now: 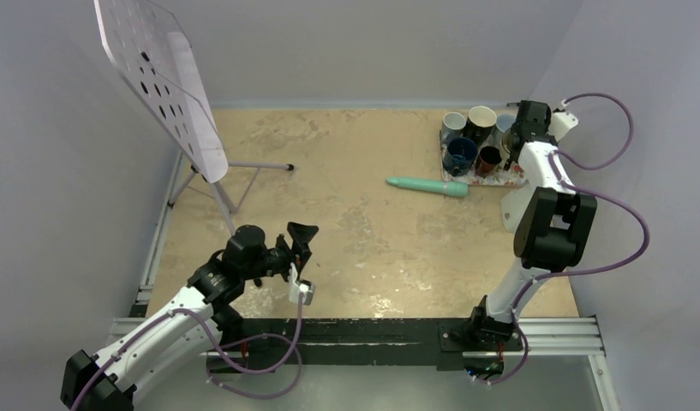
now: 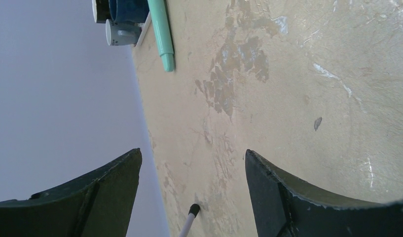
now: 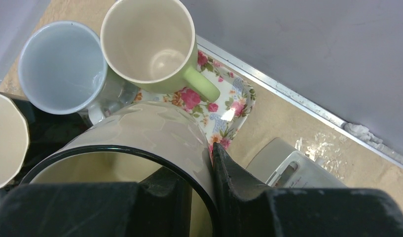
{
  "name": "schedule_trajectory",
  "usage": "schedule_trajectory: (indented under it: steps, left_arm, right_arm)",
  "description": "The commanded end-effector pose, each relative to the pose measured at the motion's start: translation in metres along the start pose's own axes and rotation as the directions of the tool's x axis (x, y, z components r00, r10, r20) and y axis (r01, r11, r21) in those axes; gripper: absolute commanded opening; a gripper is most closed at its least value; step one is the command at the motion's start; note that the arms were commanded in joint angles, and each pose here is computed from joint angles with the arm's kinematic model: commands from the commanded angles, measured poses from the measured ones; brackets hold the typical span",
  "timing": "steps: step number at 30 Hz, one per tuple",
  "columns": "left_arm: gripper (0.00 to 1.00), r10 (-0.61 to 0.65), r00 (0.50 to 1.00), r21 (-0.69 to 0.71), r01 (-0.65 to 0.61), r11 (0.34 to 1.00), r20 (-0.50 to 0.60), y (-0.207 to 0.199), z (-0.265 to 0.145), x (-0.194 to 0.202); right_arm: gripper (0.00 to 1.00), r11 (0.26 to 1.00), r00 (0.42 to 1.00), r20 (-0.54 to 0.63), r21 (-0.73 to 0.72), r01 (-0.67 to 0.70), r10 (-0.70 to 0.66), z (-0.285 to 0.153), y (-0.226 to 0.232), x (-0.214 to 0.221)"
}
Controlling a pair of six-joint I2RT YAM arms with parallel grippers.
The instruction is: Turn the mug right side up
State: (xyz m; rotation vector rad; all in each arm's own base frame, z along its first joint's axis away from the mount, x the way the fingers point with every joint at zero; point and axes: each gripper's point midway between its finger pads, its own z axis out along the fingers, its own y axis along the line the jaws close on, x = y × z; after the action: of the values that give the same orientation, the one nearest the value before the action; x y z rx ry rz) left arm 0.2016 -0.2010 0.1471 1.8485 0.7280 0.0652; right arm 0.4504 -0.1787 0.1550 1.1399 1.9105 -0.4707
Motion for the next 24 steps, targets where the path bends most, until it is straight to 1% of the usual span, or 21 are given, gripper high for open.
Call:
schedule_trajectory:
  steps: [1, 7, 15, 21, 24]
  left_arm:
    - [0.8, -0.026, 0.999, -0.013, 0.026, 1.0, 0.02, 0.001, 0.0, -0.003]
    - [0.8, -0.017, 0.999, -0.011, 0.017, 1.0, 0.037, 0.004, 0.003, -0.006]
    - [0.81, -0.009, 1.0, -0.004, 0.009, 1.0, 0.022, 0.007, 0.002, -0.004]
    - [0.8, -0.014, 1.0, -0.005, 0.014, 1.0, 0.02, 0.006, 0.002, -0.003]
    - [0.81, -0.018, 1.0, -0.003, 0.018, 1.0, 0.019, 0.005, 0.002, -0.003]
  right_arm:
    - [0.0, 0.989, 0.982, 0.124, -0.06, -0.135, 0.142, -0.016, 0.01, -0.041]
    - [0.0, 0.995, 0.989, 0.11, -0.047, -0.091, 0.096, -0.001, 0.013, -0.029]
    - [0.0, 0.996, 0.991, 0.11, -0.044, -0.078, 0.082, 0.006, 0.011, -0.036]
    - [0.0, 0.995, 0.99, 0.091, -0.017, -0.102, 0.104, 0.013, -0.008, -0.039]
    - [0.0, 0.997, 0.994, 0.085, -0.012, -0.071, 0.072, 0.017, -0.011, -0.035]
